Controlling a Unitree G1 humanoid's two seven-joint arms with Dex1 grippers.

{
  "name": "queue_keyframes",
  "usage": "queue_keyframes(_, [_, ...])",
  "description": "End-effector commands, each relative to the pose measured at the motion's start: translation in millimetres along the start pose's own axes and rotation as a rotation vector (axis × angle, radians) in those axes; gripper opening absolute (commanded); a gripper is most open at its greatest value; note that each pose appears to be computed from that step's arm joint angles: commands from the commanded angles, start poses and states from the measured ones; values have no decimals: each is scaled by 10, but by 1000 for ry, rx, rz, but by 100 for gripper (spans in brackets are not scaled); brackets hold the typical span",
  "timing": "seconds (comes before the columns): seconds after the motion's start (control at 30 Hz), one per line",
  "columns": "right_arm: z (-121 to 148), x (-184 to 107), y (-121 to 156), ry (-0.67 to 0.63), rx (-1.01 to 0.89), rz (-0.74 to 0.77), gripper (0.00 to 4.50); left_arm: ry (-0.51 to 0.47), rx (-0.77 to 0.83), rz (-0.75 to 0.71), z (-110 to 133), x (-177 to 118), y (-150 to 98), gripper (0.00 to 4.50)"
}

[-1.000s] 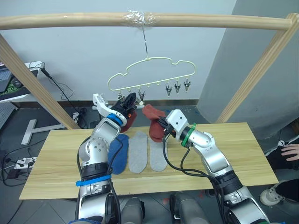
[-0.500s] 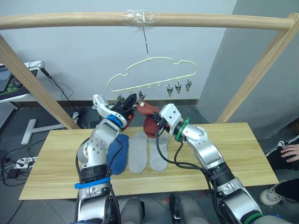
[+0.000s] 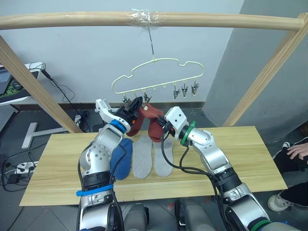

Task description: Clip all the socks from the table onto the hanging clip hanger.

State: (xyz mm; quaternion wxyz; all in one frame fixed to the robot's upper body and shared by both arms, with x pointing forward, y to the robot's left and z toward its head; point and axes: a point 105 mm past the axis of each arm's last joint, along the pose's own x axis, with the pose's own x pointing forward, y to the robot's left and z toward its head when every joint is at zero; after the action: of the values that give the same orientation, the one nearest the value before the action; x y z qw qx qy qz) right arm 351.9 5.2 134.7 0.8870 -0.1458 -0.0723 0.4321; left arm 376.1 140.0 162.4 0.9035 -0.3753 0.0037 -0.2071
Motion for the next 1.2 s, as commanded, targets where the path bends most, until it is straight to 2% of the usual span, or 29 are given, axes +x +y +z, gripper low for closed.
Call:
queue_keyframes(0.03, [209,20,9,-70,-5,11,0,-25,13,-43,93,-15,-102,326])
queue_keyframes(0.1, [215,37,35,-71,27,21,0,-25,25,-49,117,-36,-107,388])
queue_keyframes(0.17, [198,63,98,-66,157,42,0,-16,80,-40,139,-91,-75,447])
queue_keyframes(0.27, [233,116,155,-80,394,51,0,19,143,-53,161,-225,-74,449])
queue_keyframes(0.37, [248,135,169,-71,456,62,0,17,152,-57,219,-308,-56,449])
queue_keyframes(0.47, [264,138,217,-67,501,102,68,18,207,-58,262,-357,-46,450])
queue_keyframes(0.63, [210,128,253,-30,488,123,229,20,296,-76,267,-390,-97,450])
queue_keyframes(0.67, [190,117,251,-23,475,123,275,31,320,-78,243,-396,-106,450])
queue_keyframes(0.83, [65,-16,144,9,452,98,447,68,451,-118,145,-409,-217,450])
queue_keyframes(1.0, [2,-171,-51,30,371,22,447,98,590,-164,12,-363,-309,450])
queue_keyframes(1.1, [5,-272,-162,30,322,-2,447,67,627,-173,-16,-305,-335,450])
queue_keyframes(1.2, [58,-394,-264,14,297,-12,450,32,664,-165,-45,-226,-351,394])
